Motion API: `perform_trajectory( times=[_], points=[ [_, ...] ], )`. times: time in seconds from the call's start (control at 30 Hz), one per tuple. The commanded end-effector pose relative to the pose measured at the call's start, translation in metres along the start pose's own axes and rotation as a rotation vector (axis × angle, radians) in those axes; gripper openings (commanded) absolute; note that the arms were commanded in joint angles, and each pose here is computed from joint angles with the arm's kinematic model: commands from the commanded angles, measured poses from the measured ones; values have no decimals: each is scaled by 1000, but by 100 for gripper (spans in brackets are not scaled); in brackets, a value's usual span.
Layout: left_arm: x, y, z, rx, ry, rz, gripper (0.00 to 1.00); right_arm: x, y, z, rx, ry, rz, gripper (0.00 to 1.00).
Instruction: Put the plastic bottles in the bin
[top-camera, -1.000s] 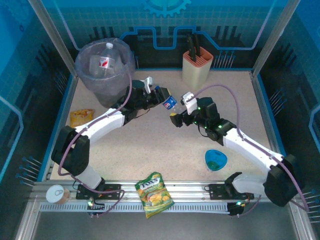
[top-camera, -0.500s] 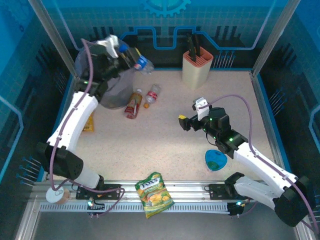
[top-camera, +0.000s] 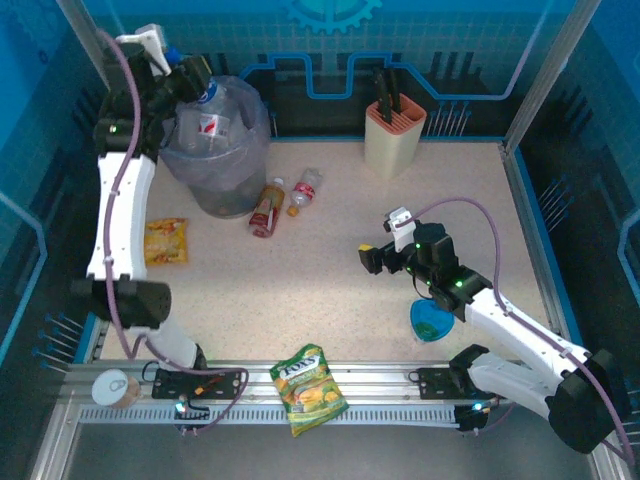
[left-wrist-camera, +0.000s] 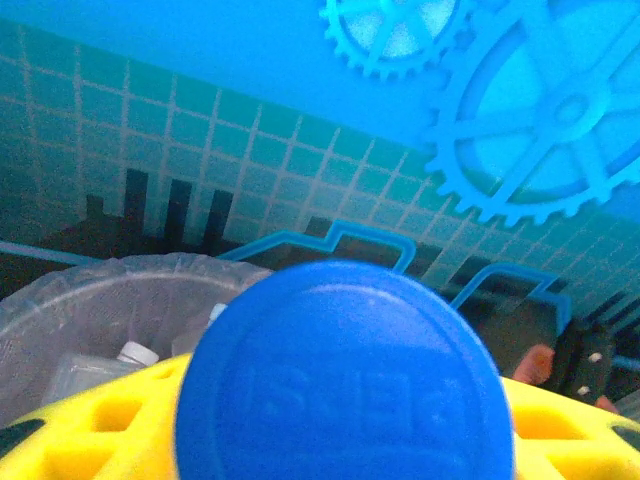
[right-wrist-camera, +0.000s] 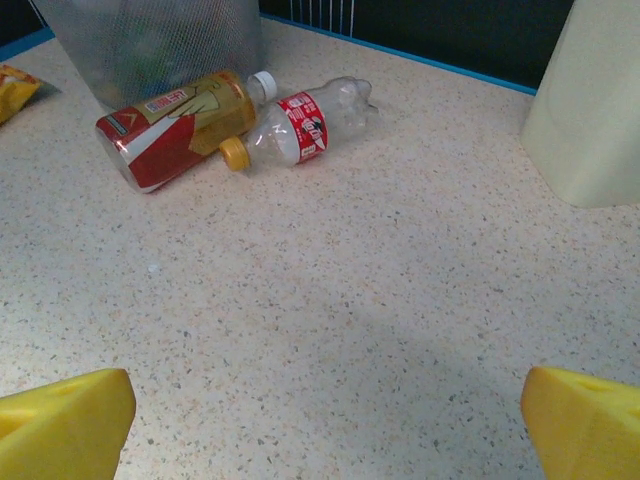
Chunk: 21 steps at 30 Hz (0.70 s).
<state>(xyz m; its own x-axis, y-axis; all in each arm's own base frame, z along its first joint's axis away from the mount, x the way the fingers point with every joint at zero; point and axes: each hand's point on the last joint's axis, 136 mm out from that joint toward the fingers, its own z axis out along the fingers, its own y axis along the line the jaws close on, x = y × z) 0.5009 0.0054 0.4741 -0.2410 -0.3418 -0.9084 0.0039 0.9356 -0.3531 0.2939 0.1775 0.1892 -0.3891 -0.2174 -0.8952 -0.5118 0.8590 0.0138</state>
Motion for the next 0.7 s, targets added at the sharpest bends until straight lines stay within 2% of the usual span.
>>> perform_trajectory(
  times=[0.0,0.27,0.47,0.57,0.67],
  points=[
    [39,20,26,-67,208,105,49,15,-3,0,19,48,5,100],
    [87,24,55,-20,403,118,45,32,-4,-6,41,84,9,100],
    [131,20,66,35,541,108,45,27,-1,-5,31,82,10,100],
    [145,27,72,18,584,102,53,25,1,-4,25,84,8,100],
    [148,28,76,20,589,103,70,26,4,-1,19,92,7,100]
  ],
)
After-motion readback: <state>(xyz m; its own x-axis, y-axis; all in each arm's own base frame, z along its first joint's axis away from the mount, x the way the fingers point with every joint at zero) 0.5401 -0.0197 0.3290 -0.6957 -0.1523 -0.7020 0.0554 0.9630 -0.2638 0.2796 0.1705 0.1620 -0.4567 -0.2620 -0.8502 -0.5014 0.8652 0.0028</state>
